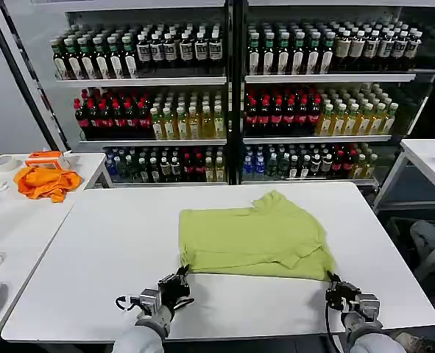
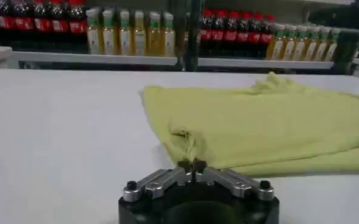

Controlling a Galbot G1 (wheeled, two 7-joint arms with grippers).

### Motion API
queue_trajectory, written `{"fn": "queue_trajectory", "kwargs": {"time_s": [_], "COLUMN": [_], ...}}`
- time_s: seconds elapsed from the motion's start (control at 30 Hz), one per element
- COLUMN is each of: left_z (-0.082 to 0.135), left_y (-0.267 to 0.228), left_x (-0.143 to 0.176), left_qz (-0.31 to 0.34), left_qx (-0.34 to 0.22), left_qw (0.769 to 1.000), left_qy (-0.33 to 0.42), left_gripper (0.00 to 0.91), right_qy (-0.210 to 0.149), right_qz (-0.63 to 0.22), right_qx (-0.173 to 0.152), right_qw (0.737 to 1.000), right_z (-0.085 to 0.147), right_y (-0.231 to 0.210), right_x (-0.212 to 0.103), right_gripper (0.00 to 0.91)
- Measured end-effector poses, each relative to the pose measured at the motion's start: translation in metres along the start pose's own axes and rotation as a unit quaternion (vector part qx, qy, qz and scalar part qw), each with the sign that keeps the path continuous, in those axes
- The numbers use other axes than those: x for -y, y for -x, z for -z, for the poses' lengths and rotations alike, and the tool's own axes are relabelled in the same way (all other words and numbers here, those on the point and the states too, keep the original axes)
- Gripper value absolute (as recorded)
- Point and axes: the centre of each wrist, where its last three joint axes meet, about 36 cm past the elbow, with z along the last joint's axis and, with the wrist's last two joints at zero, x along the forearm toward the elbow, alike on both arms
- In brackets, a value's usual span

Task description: Fold and organize the clothes.

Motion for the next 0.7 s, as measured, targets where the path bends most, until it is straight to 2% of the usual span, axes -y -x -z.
{"fn": "queue_trajectory", "kwargs": {"time_s": [0.53,0.57,0.6,0.63,0.67,0.7], "left_z": [-0.006,-0.006,-0.007,-0.007,-0.008,-0.008], "left_y": [-0.079,-0.084,-0.089,-0.094,-0.099,-0.103], "left_x": [0.01,0.011,0.012,0.013,0.015,0.015], "left_qz": [0.0,0.0,-0.001,-0.001,-0.002,-0.003], "left_qx": [0.0,-0.001,-0.002,-0.004,-0.006,-0.008], "left_qw": [1.0,1.0,1.0,1.0,1.0,1.0], "left_qy": [0.0,0.0,0.001,0.002,0.004,0.005], "left_gripper": [0.02,0.03,0.262,0.746,0.907,0.907], "right_qy": [-0.03,-0.033,-0.037,-0.039,-0.041,-0.043], "right_qz": [0.005,0.003,0.002,0.002,0.001,0.001], "right_qx": [-0.02,-0.021,-0.021,-0.02,-0.018,-0.016], "right_qw": [0.999,0.999,0.999,0.999,0.999,0.999], "right_z": [-0.008,-0.008,-0.007,-0.006,-0.004,-0.003], "right_y": [-0.066,-0.068,-0.07,-0.072,-0.073,-0.075], "right_x": [-0.012,-0.012,-0.012,-0.012,-0.012,-0.011], "right_gripper": [0.0,0.06,0.806,0.806,0.907,0.907]}}
